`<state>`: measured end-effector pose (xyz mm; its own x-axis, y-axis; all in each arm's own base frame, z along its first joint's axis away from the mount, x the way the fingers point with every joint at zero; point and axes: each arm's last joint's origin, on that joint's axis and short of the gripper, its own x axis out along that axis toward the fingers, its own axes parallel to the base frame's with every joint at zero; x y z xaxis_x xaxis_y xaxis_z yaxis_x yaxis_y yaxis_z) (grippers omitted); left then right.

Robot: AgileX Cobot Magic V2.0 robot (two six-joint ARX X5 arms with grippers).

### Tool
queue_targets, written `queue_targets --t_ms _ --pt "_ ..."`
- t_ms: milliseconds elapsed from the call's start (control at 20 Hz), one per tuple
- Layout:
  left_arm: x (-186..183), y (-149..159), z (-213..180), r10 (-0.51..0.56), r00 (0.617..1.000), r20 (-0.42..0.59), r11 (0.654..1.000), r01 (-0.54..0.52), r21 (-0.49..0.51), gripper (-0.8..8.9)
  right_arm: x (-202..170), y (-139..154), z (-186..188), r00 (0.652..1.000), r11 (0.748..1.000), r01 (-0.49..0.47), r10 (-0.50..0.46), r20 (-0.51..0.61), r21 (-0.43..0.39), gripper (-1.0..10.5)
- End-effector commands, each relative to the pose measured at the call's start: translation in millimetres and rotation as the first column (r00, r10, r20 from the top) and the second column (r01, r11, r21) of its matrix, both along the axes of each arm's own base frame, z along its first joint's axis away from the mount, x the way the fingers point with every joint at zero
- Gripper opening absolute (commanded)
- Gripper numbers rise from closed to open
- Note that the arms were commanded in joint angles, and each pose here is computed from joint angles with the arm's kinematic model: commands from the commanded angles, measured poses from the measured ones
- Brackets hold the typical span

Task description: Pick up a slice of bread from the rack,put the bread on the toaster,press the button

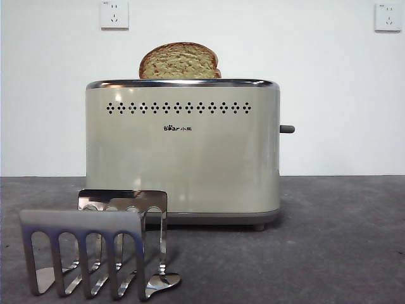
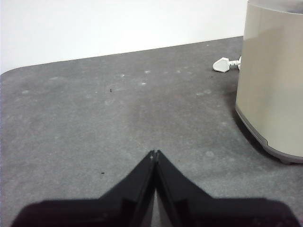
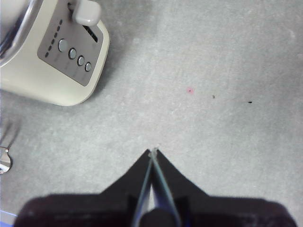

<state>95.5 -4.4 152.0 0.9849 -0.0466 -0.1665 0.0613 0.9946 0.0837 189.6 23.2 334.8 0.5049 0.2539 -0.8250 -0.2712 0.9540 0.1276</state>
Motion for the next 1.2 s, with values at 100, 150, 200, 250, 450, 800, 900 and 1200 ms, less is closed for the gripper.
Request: queue_targets --t_ms 100,150,200,250,450,800,900,1200 --pt "1 0 -2 -0.016 1.000 0.001 0.999 0.016 -0.040 -0.03 1 0 -3 1.000 1.000 -0.003 0.003 -0.005 -0.004 0.0" --pt "1 0 -3 -0.015 1.000 -0.005 0.999 0.015 -0.040 -0.03 1 0 -3 1.000 1.000 -0.003 0.003 -0.004 -0.004 0.0" --pt "1 0 -3 -0.015 1.000 -0.009 0.999 0.015 -0.040 -0.03 1 0 -3 1.000 1.000 -0.003 0.003 -0.005 -0.004 0.0" --pt "1 0 -3 -0.015 1.000 -0.014 0.999 0.015 -0.040 -0.03 1 0 -3 1.000 1.000 -0.003 0.003 -0.005 -0.004 0.0" --pt "2 0 -5 -0.015 0.999 -0.032 0.999 0.014 -0.039 -0.03 1 0 -3 1.000 1.000 -0.003 0.003 -0.005 -0.004 0.0" --pt "3 -1 -7 -0.015 0.998 -0.064 0.999 0.013 -0.039 -0.03 1 -3 -3 1.000 0.998 0.016 -0.016 0.005 -0.061 0.0" --pt "4 -1 -8 -0.015 0.998 -0.069 0.999 0.013 -0.038 -0.03 1 -5 -9 0.997 0.992 0.059 -0.053 0.054 -0.114 0.0" --pt "4 -1 -8 -0.015 0.997 -0.072 0.999 0.013 -0.038 -0.03 -36 -6 -111 0.700 0.977 0.068 -0.191 0.688 0.203 0.0"
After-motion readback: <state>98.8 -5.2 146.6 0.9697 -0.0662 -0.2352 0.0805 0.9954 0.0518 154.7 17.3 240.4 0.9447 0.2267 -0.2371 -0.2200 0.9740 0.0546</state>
